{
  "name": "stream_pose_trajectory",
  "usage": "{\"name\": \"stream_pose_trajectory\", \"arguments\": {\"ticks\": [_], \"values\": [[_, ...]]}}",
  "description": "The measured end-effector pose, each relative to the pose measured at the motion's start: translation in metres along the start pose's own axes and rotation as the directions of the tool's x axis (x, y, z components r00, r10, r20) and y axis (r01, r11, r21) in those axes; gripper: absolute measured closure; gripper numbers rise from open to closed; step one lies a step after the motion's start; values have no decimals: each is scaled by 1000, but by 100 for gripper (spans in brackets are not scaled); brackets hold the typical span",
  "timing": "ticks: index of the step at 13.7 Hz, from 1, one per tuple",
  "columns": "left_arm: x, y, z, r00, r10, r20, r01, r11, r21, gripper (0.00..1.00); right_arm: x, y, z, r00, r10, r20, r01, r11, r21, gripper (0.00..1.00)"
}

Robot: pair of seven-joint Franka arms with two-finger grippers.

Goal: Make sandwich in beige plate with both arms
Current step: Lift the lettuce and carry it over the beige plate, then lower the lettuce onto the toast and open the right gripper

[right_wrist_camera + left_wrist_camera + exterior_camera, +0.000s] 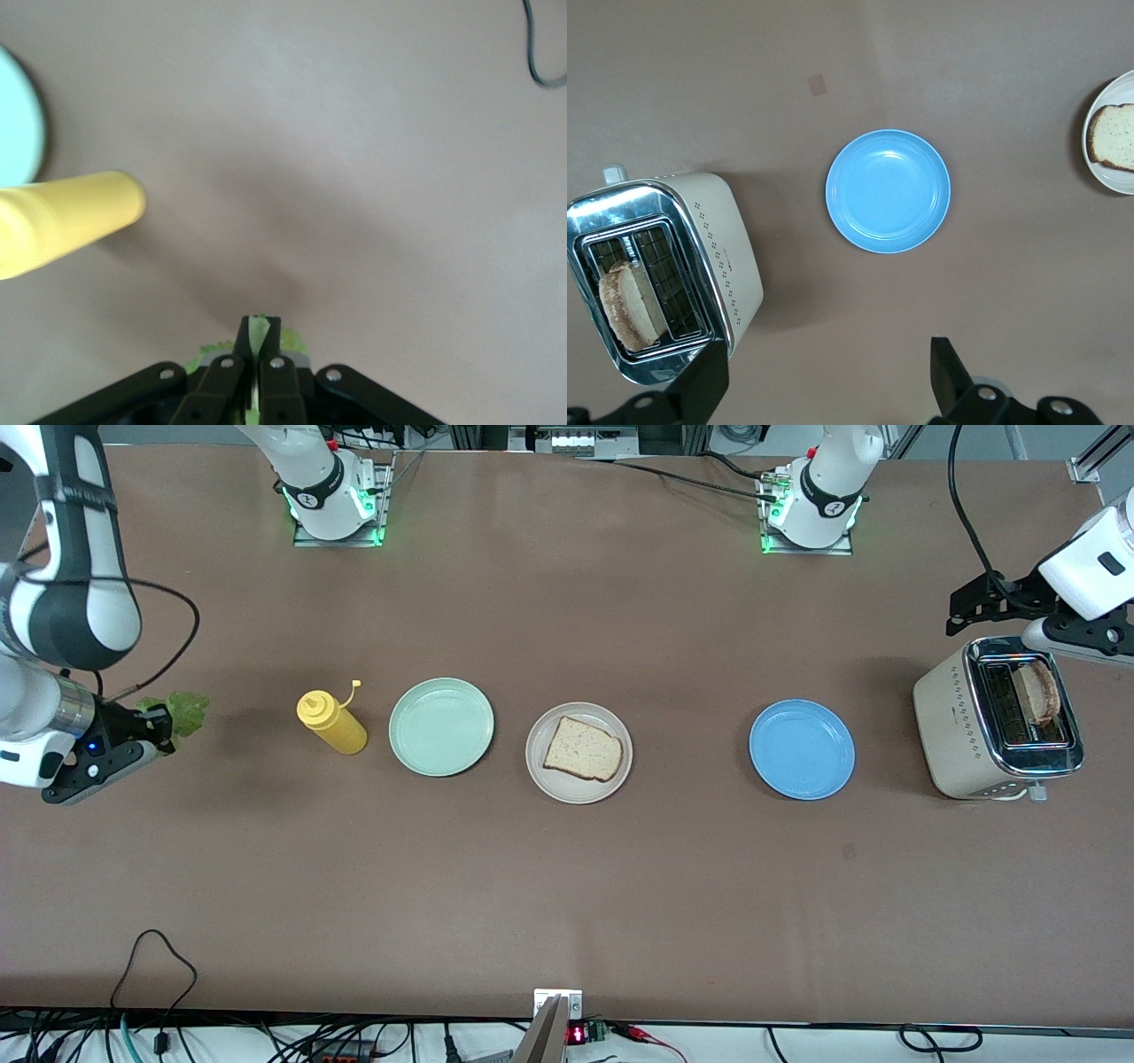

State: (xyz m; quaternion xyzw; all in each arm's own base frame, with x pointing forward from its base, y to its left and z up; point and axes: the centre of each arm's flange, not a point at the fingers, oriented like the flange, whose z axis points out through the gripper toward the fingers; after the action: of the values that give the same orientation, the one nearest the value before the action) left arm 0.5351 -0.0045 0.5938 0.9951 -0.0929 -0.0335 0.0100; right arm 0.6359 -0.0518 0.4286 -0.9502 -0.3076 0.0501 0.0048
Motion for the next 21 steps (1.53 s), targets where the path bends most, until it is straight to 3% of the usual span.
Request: {"name": "stream_pose_trajectory", "arguments": {"ticks": [4,9,15,17,21], "values": [[0,0,0,1000,-1,2,1,1000,0,0,40,-61,-63,988,-152,-40,155,986,68,96],[0,0,0,1000,-1,3,1,1000,-1,0,87,-148,-90,929,-343,-138,360,925,124,96],[-1,0,0,1000,-2,3,2,1000,-1,0,159,-287,-95,822,-519,-235,545,837,57,96],[-1,0,0,1000,-2,3,2,1000,-1,0,184,-329,-75,805,-530,-266,560,827,45,96],[-1,0,0,1000,-3,3,3,1000,-1,0,229,-392,-19,801,-499,-332,541,840,42,96]]}}
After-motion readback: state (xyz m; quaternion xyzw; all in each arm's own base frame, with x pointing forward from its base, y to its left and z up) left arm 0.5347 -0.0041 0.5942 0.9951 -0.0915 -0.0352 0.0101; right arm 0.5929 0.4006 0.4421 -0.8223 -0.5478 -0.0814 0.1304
